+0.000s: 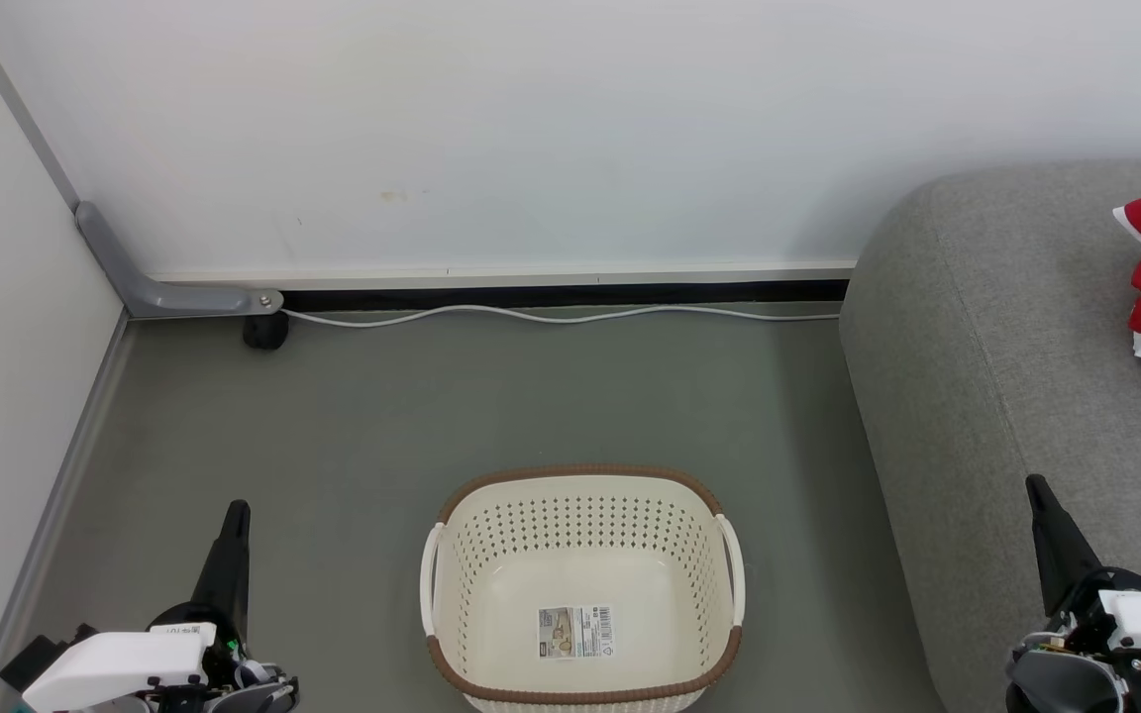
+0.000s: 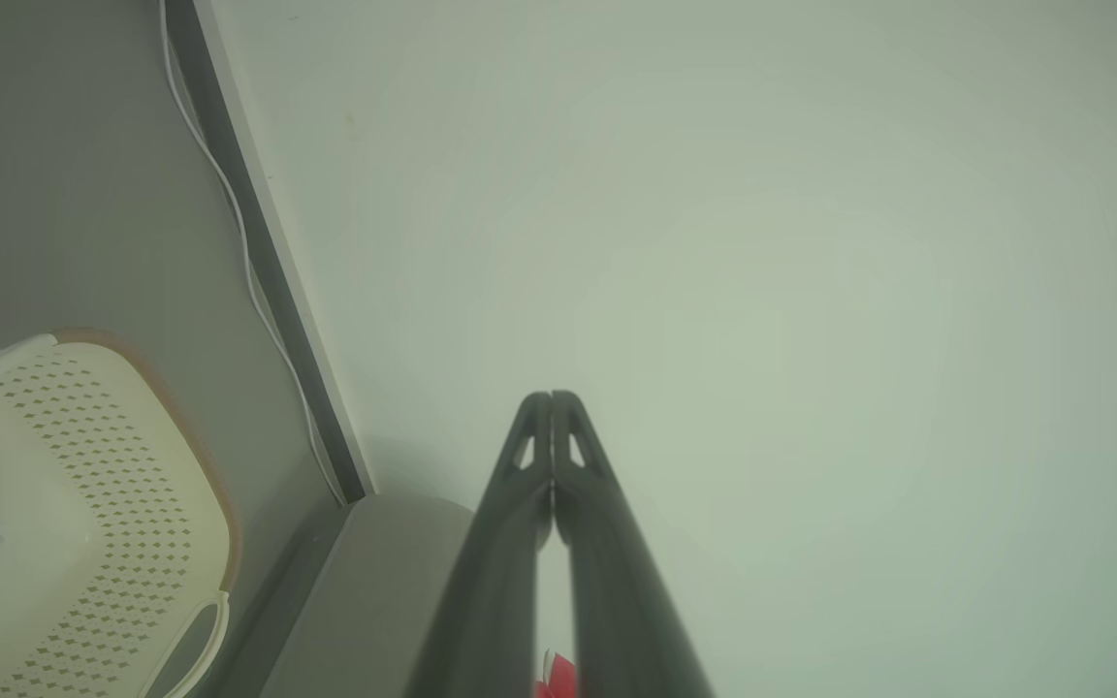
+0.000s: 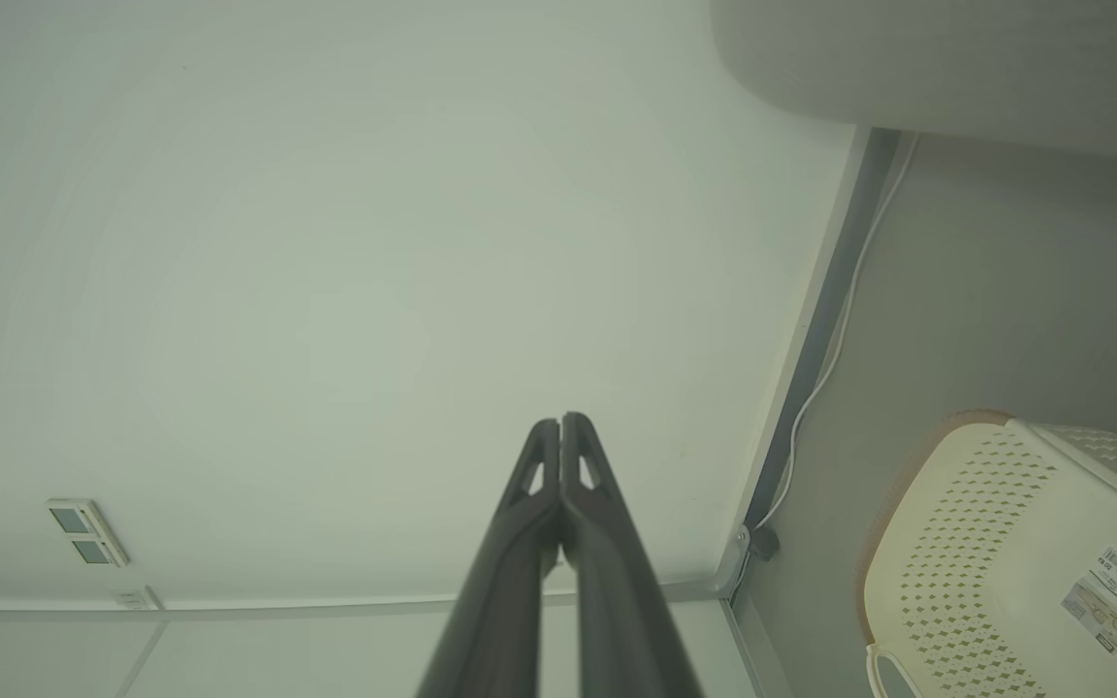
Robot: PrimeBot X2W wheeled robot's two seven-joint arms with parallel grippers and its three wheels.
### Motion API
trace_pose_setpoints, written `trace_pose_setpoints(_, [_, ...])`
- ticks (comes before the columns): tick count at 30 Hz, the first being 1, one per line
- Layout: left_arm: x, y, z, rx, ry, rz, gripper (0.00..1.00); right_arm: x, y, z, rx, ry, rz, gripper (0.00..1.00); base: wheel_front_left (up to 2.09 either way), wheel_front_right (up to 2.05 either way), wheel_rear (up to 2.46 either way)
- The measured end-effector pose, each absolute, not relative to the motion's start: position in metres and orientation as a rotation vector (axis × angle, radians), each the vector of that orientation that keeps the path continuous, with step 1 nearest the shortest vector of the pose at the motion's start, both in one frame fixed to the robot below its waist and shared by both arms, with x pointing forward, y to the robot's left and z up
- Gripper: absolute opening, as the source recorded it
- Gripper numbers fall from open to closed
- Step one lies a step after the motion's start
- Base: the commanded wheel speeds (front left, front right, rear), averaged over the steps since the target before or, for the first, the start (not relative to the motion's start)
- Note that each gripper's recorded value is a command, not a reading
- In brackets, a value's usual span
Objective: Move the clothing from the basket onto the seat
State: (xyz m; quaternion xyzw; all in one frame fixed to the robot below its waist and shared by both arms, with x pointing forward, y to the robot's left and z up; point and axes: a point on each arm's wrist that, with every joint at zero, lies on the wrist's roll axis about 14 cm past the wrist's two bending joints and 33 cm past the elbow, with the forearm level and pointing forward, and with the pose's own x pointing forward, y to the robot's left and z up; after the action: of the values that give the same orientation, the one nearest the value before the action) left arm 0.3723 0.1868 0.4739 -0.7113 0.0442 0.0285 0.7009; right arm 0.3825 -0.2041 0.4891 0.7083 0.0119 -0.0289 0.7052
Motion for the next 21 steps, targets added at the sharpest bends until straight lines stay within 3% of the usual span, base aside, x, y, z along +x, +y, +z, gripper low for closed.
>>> trace_pose_setpoints(21, [0.3724, 0.1870, 0.4741, -1.584, 0.098, 0.063, 0.00, 0.3825, -0.2042, 0.4892, 1.575, 0.026, -0.064, 0.00, 0.00, 0.00, 0.00])
